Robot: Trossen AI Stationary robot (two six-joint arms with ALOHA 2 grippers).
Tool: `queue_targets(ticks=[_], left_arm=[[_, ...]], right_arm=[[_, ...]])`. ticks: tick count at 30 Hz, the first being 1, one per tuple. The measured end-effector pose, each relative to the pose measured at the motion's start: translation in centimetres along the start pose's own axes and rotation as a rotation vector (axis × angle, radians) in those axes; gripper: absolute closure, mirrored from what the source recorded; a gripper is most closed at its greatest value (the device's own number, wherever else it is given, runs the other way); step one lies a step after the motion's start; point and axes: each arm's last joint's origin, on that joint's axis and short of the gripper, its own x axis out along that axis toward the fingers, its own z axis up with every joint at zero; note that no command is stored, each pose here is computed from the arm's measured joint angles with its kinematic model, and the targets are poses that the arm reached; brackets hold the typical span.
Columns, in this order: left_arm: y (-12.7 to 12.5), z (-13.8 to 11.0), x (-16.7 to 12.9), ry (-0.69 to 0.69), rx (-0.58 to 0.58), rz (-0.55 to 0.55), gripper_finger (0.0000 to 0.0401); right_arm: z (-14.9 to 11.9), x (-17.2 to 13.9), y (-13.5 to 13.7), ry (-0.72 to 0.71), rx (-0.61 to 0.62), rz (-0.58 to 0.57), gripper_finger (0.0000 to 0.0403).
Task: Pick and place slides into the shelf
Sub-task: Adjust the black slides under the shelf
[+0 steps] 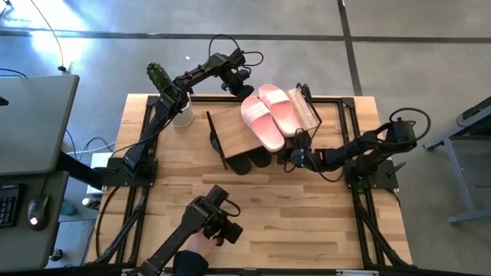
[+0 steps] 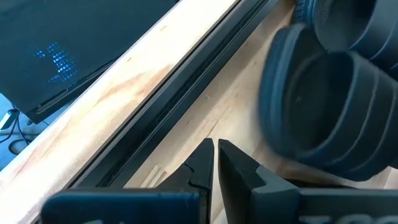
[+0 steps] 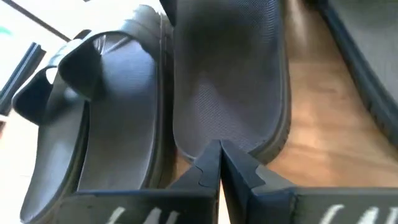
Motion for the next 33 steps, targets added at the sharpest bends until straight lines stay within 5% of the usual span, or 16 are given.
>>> queue_targets(ticks=[33], left_arm=[[0.0, 0.0, 0.0, 0.002, 0.001, 0.000, 0.0389]], right_arm=[[-1.1, -0.8, -0.7, -0.113, 0.132, -0.126, 0.0403]])
